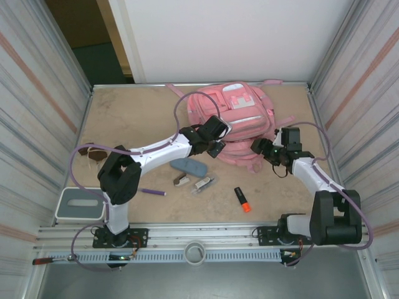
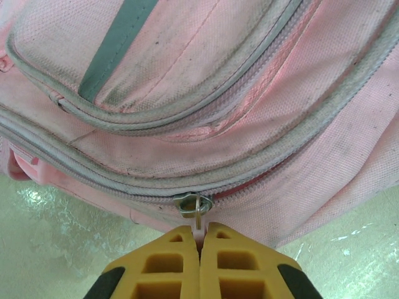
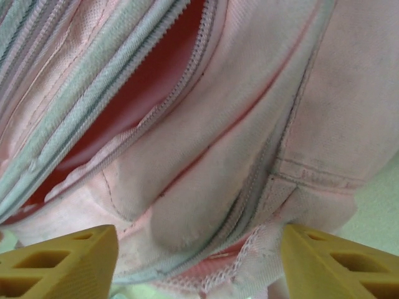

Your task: Pack books, pencil case, and school supplies into a backpack

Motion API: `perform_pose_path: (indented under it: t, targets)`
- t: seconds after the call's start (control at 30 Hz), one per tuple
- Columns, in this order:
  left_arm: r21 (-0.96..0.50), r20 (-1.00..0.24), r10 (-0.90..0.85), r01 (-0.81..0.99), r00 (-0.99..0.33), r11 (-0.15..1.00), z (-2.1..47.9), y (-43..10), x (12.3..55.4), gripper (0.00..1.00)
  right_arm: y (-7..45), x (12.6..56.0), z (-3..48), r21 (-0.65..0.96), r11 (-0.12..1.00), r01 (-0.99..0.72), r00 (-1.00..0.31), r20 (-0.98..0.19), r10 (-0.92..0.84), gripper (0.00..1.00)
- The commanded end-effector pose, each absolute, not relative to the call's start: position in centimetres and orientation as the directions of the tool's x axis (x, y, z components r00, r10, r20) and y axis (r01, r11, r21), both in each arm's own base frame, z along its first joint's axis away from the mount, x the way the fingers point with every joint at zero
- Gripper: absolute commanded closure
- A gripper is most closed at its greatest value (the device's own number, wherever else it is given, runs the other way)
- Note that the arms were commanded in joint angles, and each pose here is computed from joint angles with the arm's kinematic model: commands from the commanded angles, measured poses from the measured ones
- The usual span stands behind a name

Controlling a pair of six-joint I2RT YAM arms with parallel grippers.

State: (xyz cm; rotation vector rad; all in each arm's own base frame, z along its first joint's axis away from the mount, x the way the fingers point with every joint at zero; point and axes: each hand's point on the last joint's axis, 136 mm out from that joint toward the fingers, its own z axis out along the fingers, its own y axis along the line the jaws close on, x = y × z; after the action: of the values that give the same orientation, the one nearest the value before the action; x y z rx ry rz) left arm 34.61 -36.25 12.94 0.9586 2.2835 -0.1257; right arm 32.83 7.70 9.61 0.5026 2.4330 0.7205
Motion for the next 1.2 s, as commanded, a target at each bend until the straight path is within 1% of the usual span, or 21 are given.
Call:
perform_pose_path:
  t: [0.0,0.1,0.13,0.2,0.23,0.37,0.57,0.83,1.17]
  targets:
    - [0.15,-0.642,0.584,0.665,-0.498,0.731,14.6,-37.1,35.2,1.0,7.9,34.7,10.1,0.559,0.809,0.182,-0.758,-0.445,0.478,0.38]
    - [0.156,-0.64,0.584,0.659,-0.499,0.735,14.6,-36.8,35.2,1.0,7.4,35.0,9.3,0.517,0.833,0.197,-0.761,-0.455,0.462,0.54]
    - [0.159,-0.637,0.585,0.656,-0.502,0.737,14.5,-36.7,35.2,1.0,7.1,35.0,9.0,0.497,0.844,0.204,-0.762,-0.46,0.456,0.6]
    - [0.172,-0.633,0.586,0.647,-0.506,0.743,14.4,-36.2,35.3,1.0,6.1,34.8,8.2,0.438,0.87,0.227,-0.762,-0.477,0.439,0.77]
    - [0.177,-0.63,0.588,0.643,-0.508,0.745,14.3,-36.0,35.3,1.0,5.7,34.6,8.0,0.413,0.88,0.236,-0.762,-0.483,0.431,0.83]
    - [0.203,-0.615,0.59,0.618,-0.523,0.759,13.8,-34.4,36.0,1.0,4.1,34.0,7.8,0.373,0.889,0.266,-0.751,-0.498,0.434,0.99]
    - [0.212,-0.605,0.552,0.552,-0.573,0.806,13.0,-31.0,38.9,1.0,2.8,33.5,8.5,0.38,0.881,0.283,-0.732,-0.508,0.454,1.0]
    - [0.2,-0.607,0.478,0.46,-0.635,0.865,11.9,-27.0,43.1,1.0,3.2,33.7,7.9,0.392,0.878,0.273,-0.749,-0.486,0.45,1.0]
    - [0.17,-0.622,0.39,0.369,-0.679,0.914,10.0,-24.7,47.9,1.0,4.4,33.9,7.9,0.409,0.883,0.232,-0.772,-0.474,0.423,1.0]
